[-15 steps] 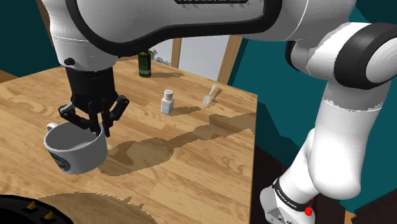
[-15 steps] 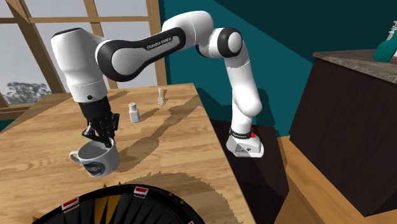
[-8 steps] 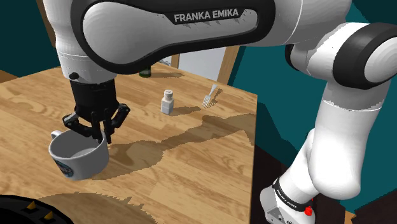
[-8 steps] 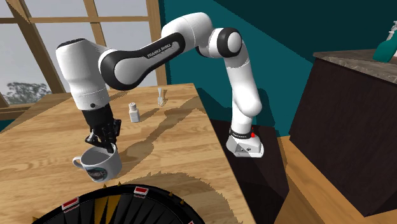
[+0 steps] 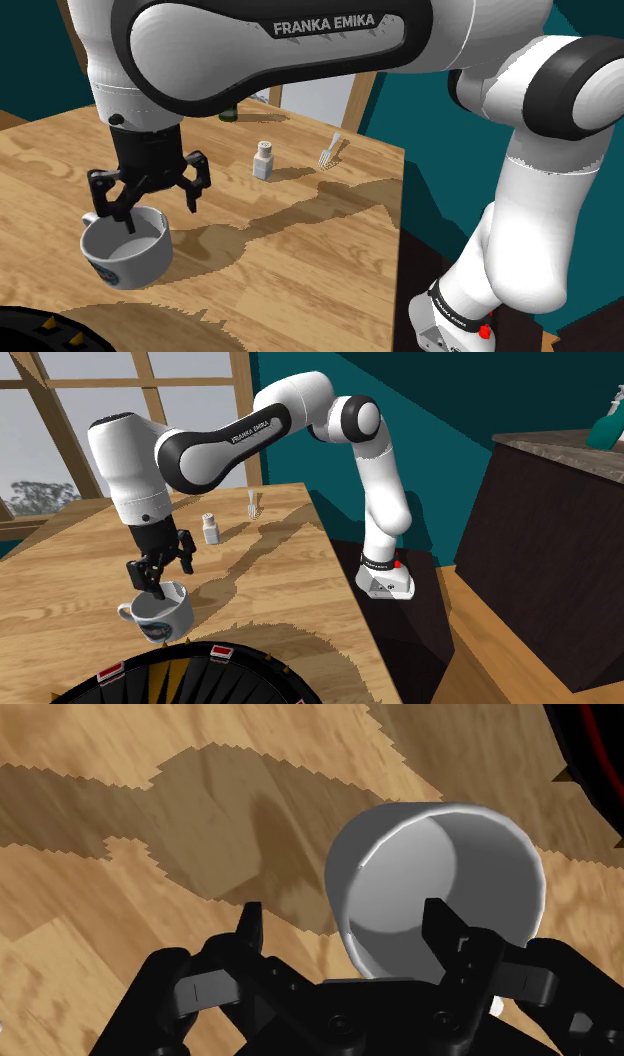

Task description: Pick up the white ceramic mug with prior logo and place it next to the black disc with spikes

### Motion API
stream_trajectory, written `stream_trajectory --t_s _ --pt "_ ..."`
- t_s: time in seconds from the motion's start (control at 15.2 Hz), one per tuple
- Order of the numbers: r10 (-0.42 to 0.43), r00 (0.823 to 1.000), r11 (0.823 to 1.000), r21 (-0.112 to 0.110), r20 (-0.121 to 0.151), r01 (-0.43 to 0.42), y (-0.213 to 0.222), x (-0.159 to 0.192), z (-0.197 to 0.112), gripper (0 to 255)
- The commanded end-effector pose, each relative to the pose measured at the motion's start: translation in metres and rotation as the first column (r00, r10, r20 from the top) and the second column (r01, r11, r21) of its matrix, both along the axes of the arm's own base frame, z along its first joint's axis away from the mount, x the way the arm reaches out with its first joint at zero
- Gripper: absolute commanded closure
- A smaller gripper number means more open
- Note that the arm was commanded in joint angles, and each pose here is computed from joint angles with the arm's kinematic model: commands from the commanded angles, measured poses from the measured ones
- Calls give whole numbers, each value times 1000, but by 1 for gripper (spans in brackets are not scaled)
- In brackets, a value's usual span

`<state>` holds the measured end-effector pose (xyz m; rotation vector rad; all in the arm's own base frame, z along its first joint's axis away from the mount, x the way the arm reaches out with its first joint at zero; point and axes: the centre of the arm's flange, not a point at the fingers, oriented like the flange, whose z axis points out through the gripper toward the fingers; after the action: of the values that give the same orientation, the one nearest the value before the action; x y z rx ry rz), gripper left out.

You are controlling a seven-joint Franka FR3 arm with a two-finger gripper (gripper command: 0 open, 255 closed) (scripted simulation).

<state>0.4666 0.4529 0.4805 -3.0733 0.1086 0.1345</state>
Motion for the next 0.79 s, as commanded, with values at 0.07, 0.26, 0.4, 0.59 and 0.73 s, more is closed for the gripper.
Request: stream_trajectory --t_s 0.07,0.26,0.4,0.59,0.73 --pt "0 1000 1000 0 0 0 0 0 0 0" --pt "0 1000 1000 0 0 0 -3 3 39 0" --pt "0 1000 1000 0 0 0 -3 4 50 0" --pt "0 1000 1000 0 0 0 -3 4 50 0" --pt "0 1000 1000 0 0 0 -3 4 50 0"
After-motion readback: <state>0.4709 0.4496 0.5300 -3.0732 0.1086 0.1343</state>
